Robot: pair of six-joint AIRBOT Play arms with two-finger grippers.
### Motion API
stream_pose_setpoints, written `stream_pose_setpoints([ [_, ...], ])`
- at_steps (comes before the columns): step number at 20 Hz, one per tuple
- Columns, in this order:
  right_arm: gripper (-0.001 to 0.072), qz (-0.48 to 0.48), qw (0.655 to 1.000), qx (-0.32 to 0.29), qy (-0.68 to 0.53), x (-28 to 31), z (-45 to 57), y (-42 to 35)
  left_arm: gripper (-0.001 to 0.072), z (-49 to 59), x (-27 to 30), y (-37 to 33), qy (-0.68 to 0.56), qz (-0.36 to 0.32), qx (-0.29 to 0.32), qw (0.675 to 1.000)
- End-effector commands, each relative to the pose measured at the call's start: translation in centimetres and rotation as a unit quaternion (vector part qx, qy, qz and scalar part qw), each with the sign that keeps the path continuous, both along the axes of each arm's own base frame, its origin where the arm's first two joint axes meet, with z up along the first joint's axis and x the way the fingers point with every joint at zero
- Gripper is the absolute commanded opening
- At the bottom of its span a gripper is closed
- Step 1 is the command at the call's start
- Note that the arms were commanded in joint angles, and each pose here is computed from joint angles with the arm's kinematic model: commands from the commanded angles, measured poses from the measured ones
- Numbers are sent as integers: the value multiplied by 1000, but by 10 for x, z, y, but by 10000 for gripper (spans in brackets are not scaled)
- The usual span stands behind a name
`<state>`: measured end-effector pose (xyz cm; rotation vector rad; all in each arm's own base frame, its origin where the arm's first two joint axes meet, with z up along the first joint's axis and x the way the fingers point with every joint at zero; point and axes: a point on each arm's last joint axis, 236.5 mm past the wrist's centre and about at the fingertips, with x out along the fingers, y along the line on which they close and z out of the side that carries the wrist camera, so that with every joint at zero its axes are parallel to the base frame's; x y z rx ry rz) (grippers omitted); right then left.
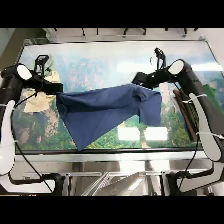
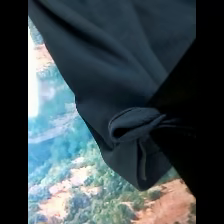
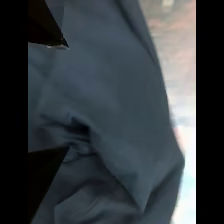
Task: Fold the shirts.
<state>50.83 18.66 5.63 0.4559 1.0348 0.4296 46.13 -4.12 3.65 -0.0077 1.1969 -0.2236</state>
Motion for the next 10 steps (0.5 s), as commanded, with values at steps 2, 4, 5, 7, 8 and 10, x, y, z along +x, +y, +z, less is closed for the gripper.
stream_pose_setpoints([
  [2,712,-22,990,-5,-136,52,44,-26,672,-4,8,11,22,32,-16,999],
  [4,712,1,987,-21,-159,43,79,-47,672,9,-23,23,63,44,-21,997],
  [5,712,9,988,-23,-152,32,90,-58,672,13,-41,30,69,53,-22,996],
  [7,707,34,994,-22,-104,-7,98,-75,672,6,-92,35,89,71,-29,993],
  [8,707,52,996,-21,-73,-28,98,-80,671,-8,-129,26,114,77,-54,989],
  [10,707,84,995,-22,-39,-58,99,-80,671,-38,-194,-2,165,98,-127,973],
])
